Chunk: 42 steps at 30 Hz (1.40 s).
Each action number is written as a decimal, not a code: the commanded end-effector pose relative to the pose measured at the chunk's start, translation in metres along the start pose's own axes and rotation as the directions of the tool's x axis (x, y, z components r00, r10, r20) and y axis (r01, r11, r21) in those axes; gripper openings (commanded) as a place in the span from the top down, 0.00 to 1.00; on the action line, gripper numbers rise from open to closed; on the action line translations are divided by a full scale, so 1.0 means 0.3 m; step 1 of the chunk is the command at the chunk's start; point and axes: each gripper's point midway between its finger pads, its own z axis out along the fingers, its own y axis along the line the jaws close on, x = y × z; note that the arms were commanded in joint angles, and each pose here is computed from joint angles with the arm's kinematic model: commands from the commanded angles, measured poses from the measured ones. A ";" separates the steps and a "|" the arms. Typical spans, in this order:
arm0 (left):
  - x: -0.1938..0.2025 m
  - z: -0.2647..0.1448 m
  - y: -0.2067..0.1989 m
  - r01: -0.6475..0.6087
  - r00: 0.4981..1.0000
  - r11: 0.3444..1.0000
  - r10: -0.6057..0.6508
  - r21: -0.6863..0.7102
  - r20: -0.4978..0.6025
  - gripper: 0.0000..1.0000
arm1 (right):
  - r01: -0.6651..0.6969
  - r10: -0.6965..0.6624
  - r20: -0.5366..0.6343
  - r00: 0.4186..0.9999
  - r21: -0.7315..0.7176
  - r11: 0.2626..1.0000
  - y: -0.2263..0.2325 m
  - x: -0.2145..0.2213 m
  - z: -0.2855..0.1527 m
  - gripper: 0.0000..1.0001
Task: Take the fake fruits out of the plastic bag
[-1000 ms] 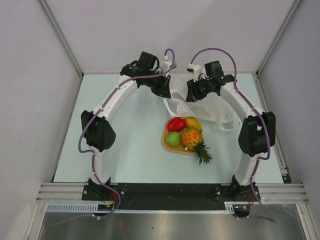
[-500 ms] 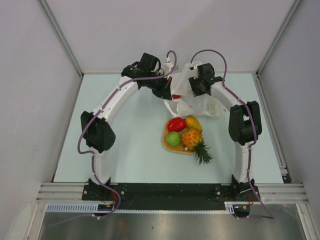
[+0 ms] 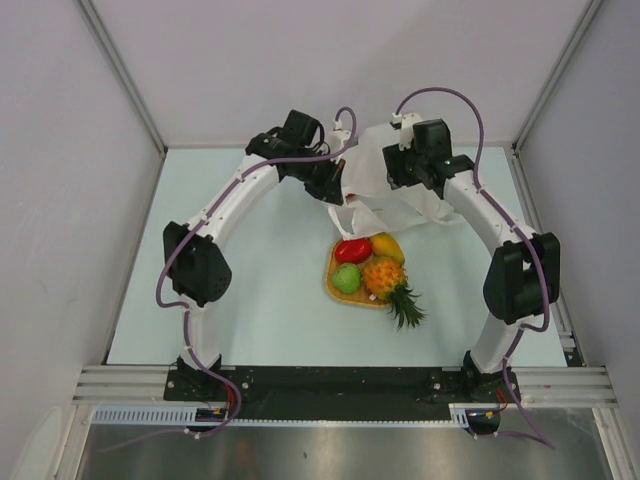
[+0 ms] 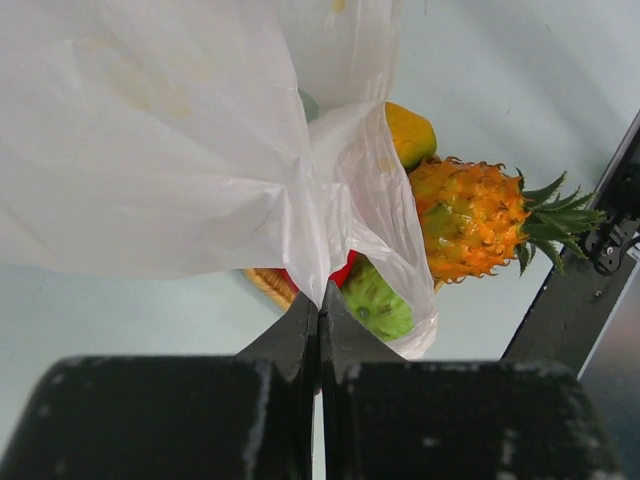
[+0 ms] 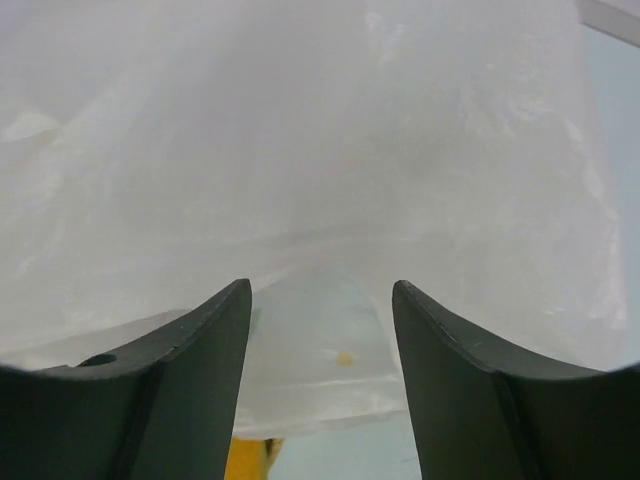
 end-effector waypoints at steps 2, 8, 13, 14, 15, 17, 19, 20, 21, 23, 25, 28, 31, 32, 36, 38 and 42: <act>-0.016 -0.029 -0.013 -0.034 0.999 0.999 0.035 -0.018 0.017 1.00 | -0.053 0.034 -0.081 0.996 -0.250 0.967 0.161 0.086 -0.040 0.54; -0.065 -0.053 -0.010 -0.054 0.997 0.998 0.056 -0.043 0.052 1.00 | -0.140 0.074 -0.197 0.978 -0.347 0.927 0.237 0.185 0.044 0.95; -0.075 -0.065 -0.024 -0.065 0.996 0.998 0.067 -0.026 0.065 1.00 | -0.208 0.124 -0.251 0.960 -0.348 0.914 0.244 0.208 0.164 0.96; -0.058 -0.055 -0.025 -0.069 0.996 0.998 0.070 -0.013 0.050 1.00 | -0.199 0.125 -0.224 0.967 -0.350 0.915 0.237 0.170 0.182 0.94; -0.048 -0.051 -0.029 -0.071 0.997 0.997 0.071 -0.002 0.041 1.00 | -0.219 0.149 -0.219 0.964 -0.346 0.912 0.234 0.149 0.197 0.89; -0.007 -0.033 -0.020 -0.062 0.998 0.998 0.062 0.003 0.006 1.00 | -0.243 0.166 -0.234 0.958 -0.356 0.902 0.247 0.155 0.253 0.68; 0.024 -0.024 -0.013 -0.063 0.998 0.998 0.063 0.008 -0.022 1.00 | -0.276 0.204 -0.219 0.954 -0.383 0.881 0.257 0.101 0.279 0.55; 0.049 -0.016 -0.008 -0.068 0.997 0.998 0.069 0.011 -0.043 1.00 | -0.299 0.219 -0.236 0.947 -0.387 0.873 0.265 0.114 0.308 0.47; 0.066 -0.012 -0.001 -0.076 0.995 0.997 0.076 0.006 -0.058 1.00 | -0.338 0.255 -0.246 0.935 -0.402 0.851 0.278 0.103 0.318 0.44; 0.096 -0.003 0.019 -0.096 0.991 0.995 0.095 -0.006 -0.089 1.00 | -0.379 0.296 -0.252 0.921 -0.419 0.825 0.284 0.105 0.359 0.36; 0.117 0.005 0.028 -0.105 0.988 0.994 0.104 -0.004 -0.113 1.00 | -0.399 0.318 -0.250 0.915 -0.426 0.812 0.300 0.092 0.386 0.27; 0.120 0.023 0.035 -0.094 0.987 0.996 0.093 0.002 -0.128 1.00 | -0.402 0.317 -0.259 0.912 -0.423 0.812 0.328 0.111 0.443 0.22; 0.116 0.039 0.031 -0.096 0.987 0.995 0.096 0.009 -0.126 1.00 | -0.410 0.336 -0.246 0.909 -0.392 0.824 0.337 0.114 0.495 0.20; 0.116 0.043 0.025 -0.096 0.987 0.995 0.098 0.016 -0.127 1.00 | -0.421 0.349 -0.245 0.904 -0.385 0.821 0.336 0.113 0.507 0.20; 0.133 0.070 -0.003 -0.091 0.985 0.994 0.098 0.052 -0.143 1.00 | -0.439 0.385 -0.211 0.898 -0.469 0.767 0.377 0.068 0.541 0.19; 0.130 0.080 -0.021 -0.096 0.984 0.994 0.104 0.060 -0.143 1.00 | -0.445 0.400 -0.202 0.894 -0.505 0.739 0.398 0.045 0.542 0.14; 0.085 0.089 -0.060 -0.115 0.986 0.991 0.122 0.071 -0.113 1.00 | -0.433 0.428 -0.153 0.891 -0.575 0.695 0.433 -0.023 0.542 0.00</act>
